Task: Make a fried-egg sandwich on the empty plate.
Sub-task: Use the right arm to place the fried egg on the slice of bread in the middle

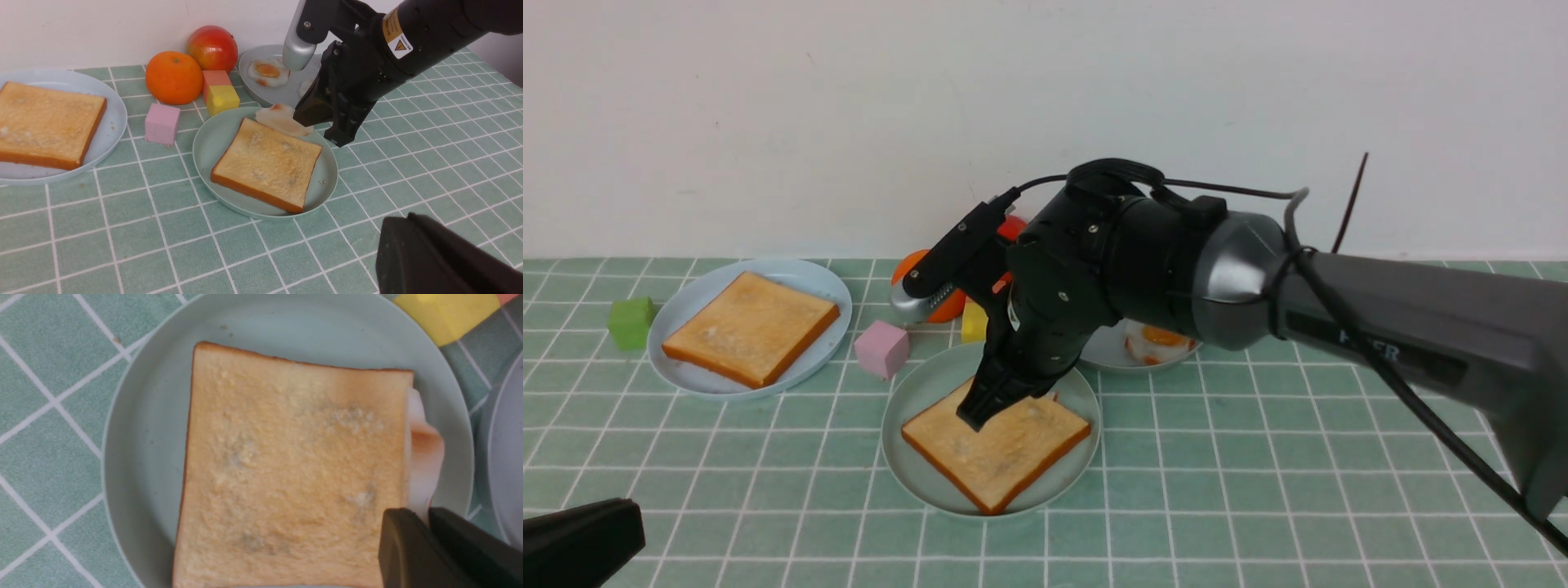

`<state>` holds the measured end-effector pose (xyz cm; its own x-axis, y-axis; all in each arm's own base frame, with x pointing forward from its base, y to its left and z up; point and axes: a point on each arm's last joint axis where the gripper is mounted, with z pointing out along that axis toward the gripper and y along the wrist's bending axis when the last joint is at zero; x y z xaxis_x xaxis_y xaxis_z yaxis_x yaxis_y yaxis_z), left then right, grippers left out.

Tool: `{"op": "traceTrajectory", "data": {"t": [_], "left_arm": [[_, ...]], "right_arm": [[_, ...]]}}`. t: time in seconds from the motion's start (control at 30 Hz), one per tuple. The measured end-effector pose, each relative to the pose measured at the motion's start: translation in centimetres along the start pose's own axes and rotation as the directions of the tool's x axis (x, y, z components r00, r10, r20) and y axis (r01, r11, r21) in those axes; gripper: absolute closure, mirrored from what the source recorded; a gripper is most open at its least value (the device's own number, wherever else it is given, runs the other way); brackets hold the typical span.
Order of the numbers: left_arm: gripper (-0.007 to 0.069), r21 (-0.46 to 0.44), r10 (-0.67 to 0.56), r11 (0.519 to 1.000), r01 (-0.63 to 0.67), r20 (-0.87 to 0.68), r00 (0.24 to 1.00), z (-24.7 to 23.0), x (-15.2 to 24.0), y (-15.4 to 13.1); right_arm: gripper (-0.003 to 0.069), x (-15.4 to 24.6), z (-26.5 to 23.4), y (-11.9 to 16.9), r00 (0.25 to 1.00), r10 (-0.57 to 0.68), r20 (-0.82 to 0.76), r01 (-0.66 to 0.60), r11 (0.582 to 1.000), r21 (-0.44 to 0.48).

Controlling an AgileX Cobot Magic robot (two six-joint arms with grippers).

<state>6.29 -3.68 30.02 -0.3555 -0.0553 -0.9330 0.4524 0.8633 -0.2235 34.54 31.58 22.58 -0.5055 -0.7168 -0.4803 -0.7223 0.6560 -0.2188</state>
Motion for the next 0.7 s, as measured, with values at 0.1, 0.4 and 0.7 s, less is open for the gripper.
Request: {"op": "traceTrajectory", "data": {"t": [0.1, 0.4, 0.7], "left_arm": [[0.0621, 0.0, 0.0, 1.0, 0.0, 0.0, 1.0, 0.0, 0.0, 0.0], [0.0615, 0.0, 0.0, 1.0, 0.0, 0.0, 1.0, 0.0, 0.0, 0.0], [0.0609, 0.0, 0.0, 1.0, 0.0, 0.0, 1.0, 0.0, 0.0, 0.0]], "right_arm": [[0.0606, -0.1, -0.6, -0.2, 1.0, -0.001, 0.006, 0.001, 1.0, 0.005], [0.0606, -0.1, -2.0, -0.2, 0.998, 0.068, -0.01, -0.068, 0.998, -0.011], [0.0606, 0.2, -1.1, 0.1, 0.995, 0.089, -0.033, -0.09, 0.995, -0.032]]}}
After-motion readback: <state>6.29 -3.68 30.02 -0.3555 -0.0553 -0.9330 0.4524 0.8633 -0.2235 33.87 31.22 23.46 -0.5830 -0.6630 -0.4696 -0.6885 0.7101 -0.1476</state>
